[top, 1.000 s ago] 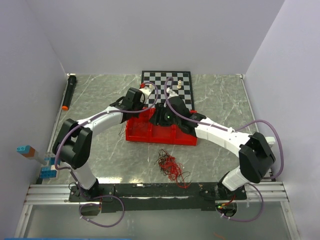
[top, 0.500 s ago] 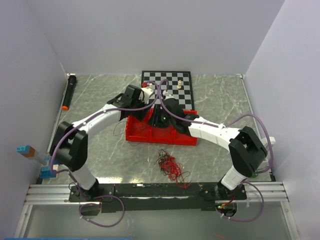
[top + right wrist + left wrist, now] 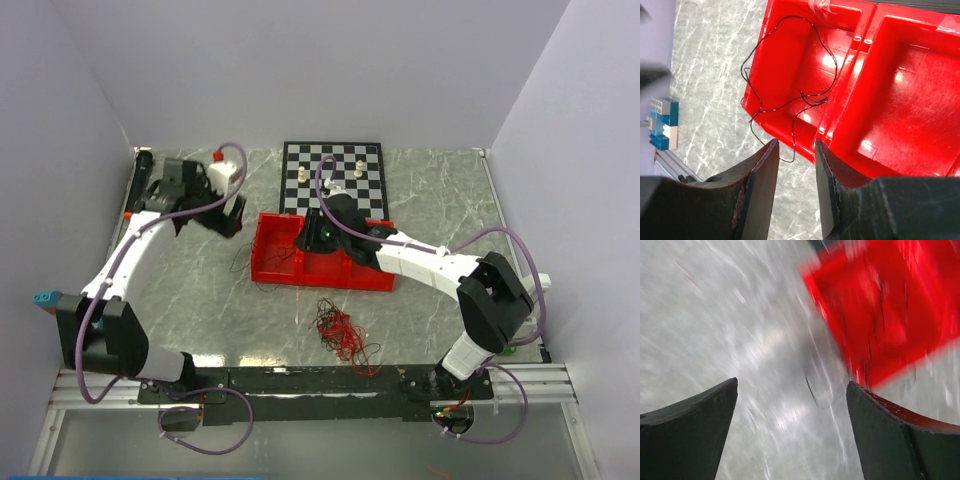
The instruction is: Untangle the cables
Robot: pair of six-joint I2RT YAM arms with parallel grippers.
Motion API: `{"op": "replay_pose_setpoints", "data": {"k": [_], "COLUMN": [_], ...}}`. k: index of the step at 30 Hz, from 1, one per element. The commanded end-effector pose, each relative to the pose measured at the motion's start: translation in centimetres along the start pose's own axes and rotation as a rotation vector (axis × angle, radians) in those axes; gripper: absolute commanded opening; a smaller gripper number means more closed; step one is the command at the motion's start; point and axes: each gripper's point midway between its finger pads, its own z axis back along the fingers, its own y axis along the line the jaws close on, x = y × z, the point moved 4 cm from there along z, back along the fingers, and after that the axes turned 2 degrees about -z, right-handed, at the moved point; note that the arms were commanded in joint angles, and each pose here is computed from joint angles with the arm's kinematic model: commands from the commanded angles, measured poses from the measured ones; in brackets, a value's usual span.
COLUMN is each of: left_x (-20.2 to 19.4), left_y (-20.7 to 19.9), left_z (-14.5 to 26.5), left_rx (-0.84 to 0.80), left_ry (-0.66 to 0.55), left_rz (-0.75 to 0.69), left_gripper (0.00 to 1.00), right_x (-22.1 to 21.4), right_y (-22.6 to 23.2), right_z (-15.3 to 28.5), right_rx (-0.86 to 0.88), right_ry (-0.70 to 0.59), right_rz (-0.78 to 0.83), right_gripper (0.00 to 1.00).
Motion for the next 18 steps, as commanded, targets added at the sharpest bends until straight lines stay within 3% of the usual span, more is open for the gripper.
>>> {"op": "replay_pose_setpoints", "data": {"k": [1, 5, 11, 18], "left_x": [-6.9, -10.5, -11.7, -13.6], "left_y": [-2.8, -2.1, -0.8, -1.4], "left_z": [1.0, -0.9, -4.3, -4.7], "left_rx": [-0.309, -0.333, -0.313, -0.318], "left_ry": [0.069, 0.124, 0.173, 0.176], "left_rz": [-0.088, -0.071, -0.003, -0.040], "left_gripper": [0.93, 0.93, 0.86, 0.87], "right_x": [0.6, 0.2, -0.2, -0.6], "right_y": [0.9, 0.6, 0.7, 0.4], "right_z": [1.3, 1.9, 2.6, 2.4], "right_rx": [0.037, 0.035, 0.042, 0.035], "right_ry": [-0.040, -0.037, -0.041, -0.028], "right_rz": [0.045, 0.055, 0.058, 0.057], "right_gripper": [0.42, 0.42, 0.42, 0.42]}}
